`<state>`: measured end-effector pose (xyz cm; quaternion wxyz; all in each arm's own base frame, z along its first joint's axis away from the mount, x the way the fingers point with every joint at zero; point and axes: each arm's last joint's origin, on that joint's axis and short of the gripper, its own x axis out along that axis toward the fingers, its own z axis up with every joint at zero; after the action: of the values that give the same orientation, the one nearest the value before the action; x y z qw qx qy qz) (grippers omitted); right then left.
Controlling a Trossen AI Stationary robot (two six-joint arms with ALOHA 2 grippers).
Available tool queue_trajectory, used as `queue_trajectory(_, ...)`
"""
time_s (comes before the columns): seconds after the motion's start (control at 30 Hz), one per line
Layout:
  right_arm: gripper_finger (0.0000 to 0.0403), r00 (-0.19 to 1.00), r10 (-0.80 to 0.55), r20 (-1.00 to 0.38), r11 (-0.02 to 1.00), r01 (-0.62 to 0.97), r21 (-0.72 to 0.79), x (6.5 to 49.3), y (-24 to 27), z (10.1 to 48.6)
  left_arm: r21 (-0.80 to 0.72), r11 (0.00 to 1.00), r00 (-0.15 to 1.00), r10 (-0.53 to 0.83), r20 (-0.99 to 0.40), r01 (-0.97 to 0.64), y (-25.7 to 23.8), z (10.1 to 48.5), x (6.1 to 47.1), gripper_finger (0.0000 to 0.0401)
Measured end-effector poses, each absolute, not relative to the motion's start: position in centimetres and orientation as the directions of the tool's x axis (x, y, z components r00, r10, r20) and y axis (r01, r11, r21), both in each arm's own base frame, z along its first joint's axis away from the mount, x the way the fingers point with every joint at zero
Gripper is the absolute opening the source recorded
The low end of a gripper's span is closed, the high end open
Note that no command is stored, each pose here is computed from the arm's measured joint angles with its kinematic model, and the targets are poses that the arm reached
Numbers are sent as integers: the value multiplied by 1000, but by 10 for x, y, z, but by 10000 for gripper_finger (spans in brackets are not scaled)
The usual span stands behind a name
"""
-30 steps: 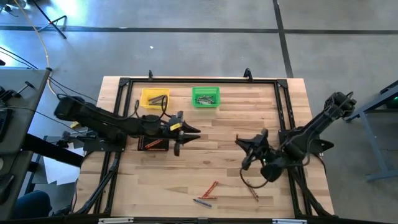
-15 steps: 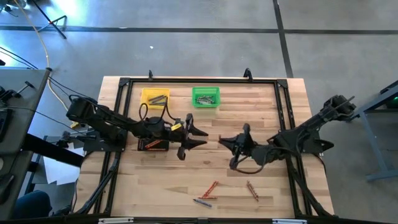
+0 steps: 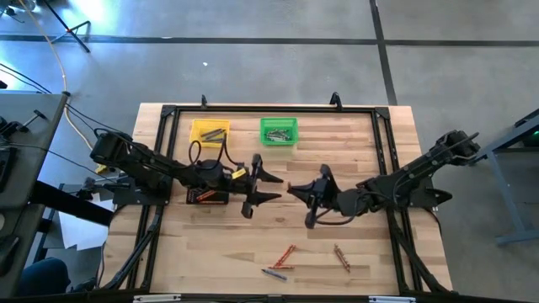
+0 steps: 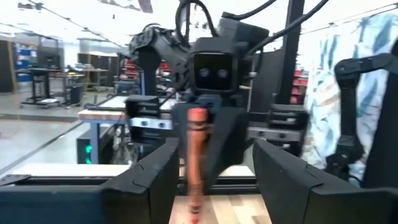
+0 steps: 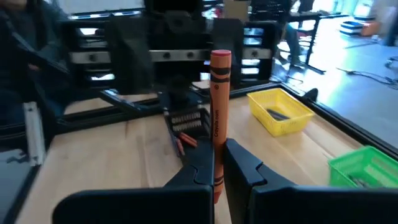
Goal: Sort crayons
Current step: Put the orange crayon into the black bin
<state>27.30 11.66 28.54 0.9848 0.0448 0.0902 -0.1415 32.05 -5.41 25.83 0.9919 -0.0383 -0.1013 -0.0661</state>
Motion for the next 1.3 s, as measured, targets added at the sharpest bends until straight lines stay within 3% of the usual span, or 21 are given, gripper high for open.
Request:
queue_trajectory(0.67,1,960,-250,-129,962,261,79,299,101,278,-51,995,976,-72,206,84,-52,259,321,187)
queue_trajectory(0.83,1,961,-245,-127,963,256,82,300,101,278,-41,996,976,-73,206,83,-53,259,321,137)
queue_trajectory(1.03,1,963,-238,-128,965,249,81,300,101,278,-16,997,976,-71,205,76,-52,258,321,23)
queue_trajectory(1.3,27,963,-236,-128,966,247,82,300,101,278,-9,997,976,-71,205,74,-52,258,321,5)
